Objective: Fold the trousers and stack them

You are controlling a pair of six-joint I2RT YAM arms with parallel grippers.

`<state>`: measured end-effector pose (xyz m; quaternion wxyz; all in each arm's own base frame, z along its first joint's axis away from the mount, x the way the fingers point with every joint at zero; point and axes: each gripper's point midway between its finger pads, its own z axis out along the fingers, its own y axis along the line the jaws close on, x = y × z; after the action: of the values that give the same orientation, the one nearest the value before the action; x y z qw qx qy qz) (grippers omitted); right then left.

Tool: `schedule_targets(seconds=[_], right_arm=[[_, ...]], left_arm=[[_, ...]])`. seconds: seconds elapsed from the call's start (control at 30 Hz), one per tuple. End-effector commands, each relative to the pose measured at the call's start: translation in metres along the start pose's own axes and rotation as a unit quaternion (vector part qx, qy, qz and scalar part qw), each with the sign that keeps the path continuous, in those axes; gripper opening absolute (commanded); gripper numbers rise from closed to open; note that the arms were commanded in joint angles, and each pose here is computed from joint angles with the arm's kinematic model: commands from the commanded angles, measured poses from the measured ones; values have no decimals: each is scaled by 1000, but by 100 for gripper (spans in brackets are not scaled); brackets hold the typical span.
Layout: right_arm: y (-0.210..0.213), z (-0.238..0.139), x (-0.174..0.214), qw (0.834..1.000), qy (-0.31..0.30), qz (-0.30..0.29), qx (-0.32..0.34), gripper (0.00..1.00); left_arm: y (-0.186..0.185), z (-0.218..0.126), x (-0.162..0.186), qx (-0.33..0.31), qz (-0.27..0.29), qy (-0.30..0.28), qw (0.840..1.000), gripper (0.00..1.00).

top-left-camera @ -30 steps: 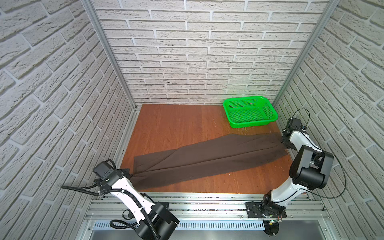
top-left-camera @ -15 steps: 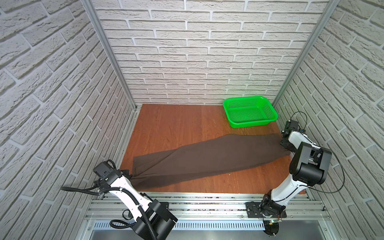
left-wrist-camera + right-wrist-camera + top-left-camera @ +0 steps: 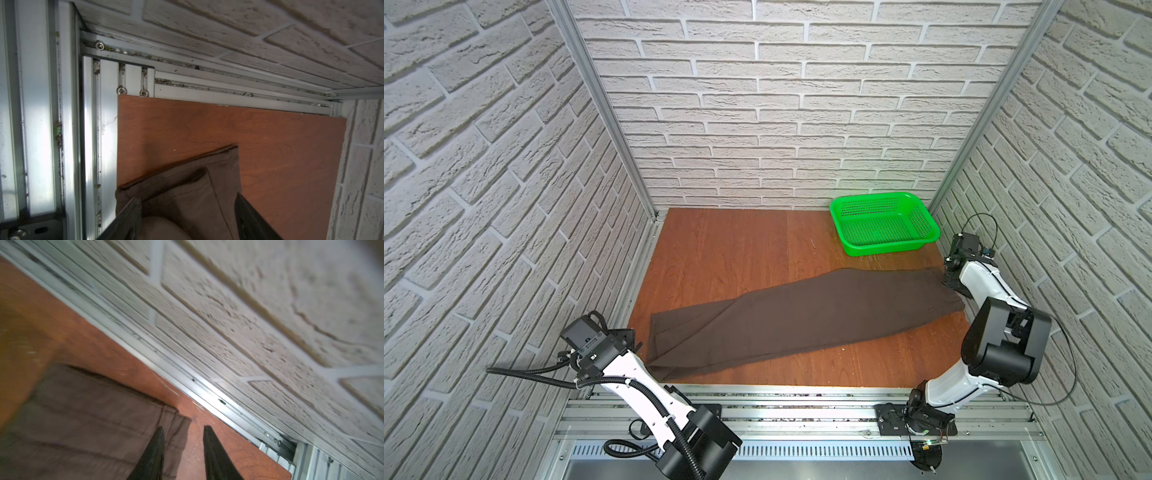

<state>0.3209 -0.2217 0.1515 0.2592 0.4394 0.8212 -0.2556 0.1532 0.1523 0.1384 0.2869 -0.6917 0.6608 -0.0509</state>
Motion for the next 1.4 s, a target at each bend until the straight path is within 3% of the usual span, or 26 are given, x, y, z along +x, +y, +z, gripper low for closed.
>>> schedule_targets(seconds=[0.0,0.23,0.47,0.8,1.07,1.37], right_arm=[[27,-46,-3,997,-26,19,-75,35],[75,-82,58,984,21,8,-179,36],[96,-76,118,972,107,-6,-211,36],[106,-41,167,963,204,-4,-178,35],[89,-1,195,938,312,67,-137,35],[49,1,239,919,376,87,-84,35]], left_arm=[[-38,-4,12,55,64,28,996,71],[-62,6,65,52,161,68,983,70],[-36,32,110,20,169,114,979,70],[-8,78,149,-17,160,165,973,67],[7,101,145,-71,171,150,971,70],[-39,127,130,-70,211,139,965,69]])
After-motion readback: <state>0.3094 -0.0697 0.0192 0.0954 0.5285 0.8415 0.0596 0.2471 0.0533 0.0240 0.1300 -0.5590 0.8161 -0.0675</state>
